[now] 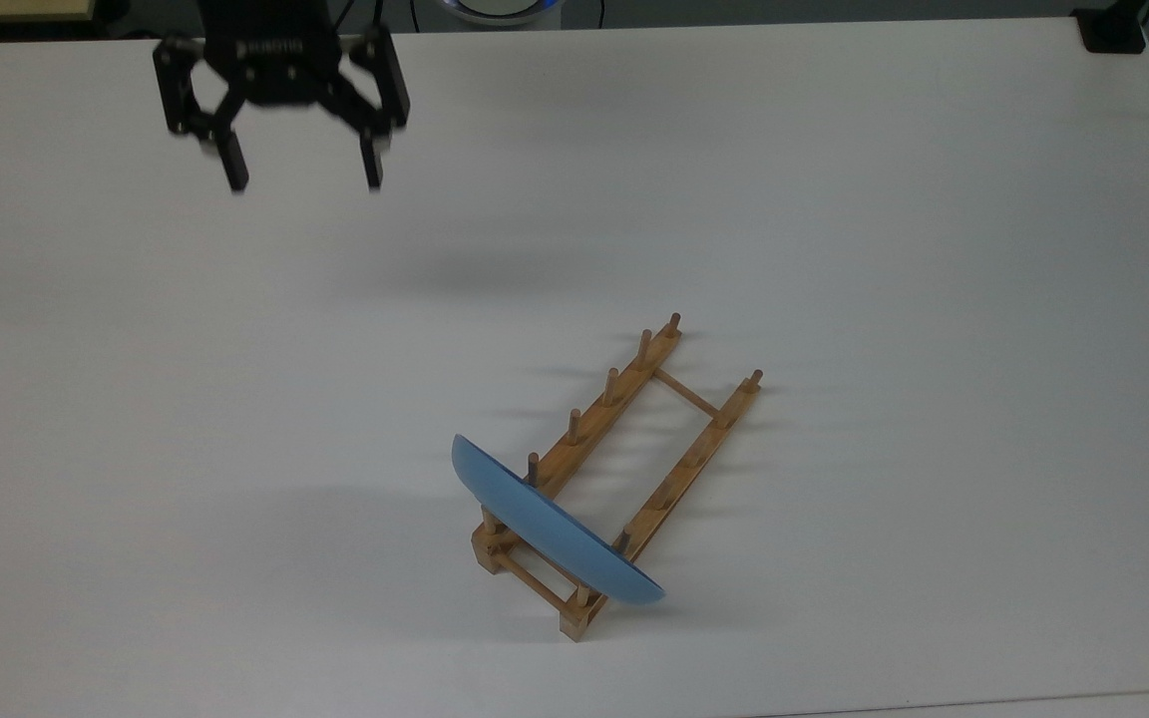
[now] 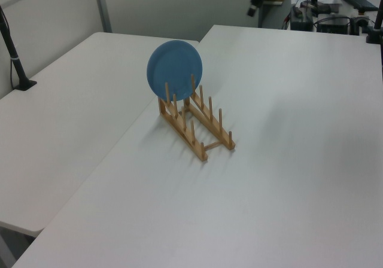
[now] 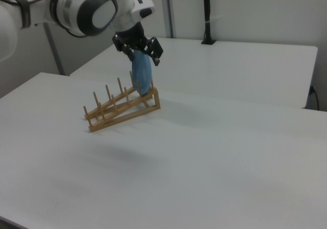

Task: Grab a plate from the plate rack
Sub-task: 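Close the gripper on the blue plate's rim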

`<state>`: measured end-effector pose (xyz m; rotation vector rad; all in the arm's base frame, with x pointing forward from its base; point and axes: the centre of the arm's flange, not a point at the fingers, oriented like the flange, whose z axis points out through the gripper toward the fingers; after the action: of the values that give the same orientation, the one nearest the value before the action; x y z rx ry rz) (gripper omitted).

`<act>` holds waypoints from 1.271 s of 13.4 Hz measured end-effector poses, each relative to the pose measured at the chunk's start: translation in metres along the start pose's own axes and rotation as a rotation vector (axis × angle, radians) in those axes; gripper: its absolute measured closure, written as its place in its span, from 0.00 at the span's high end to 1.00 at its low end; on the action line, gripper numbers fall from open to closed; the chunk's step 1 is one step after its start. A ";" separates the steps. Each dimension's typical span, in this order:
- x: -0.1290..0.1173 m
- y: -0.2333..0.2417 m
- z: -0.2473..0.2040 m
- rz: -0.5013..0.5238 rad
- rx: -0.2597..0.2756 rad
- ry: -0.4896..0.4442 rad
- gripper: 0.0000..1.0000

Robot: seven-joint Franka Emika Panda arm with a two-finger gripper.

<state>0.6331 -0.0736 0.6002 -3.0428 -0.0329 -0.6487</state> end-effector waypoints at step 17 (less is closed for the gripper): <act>0.038 -0.103 0.149 0.219 0.054 0.364 0.81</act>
<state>0.7261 0.0349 0.4827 -2.7709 0.2807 -1.1417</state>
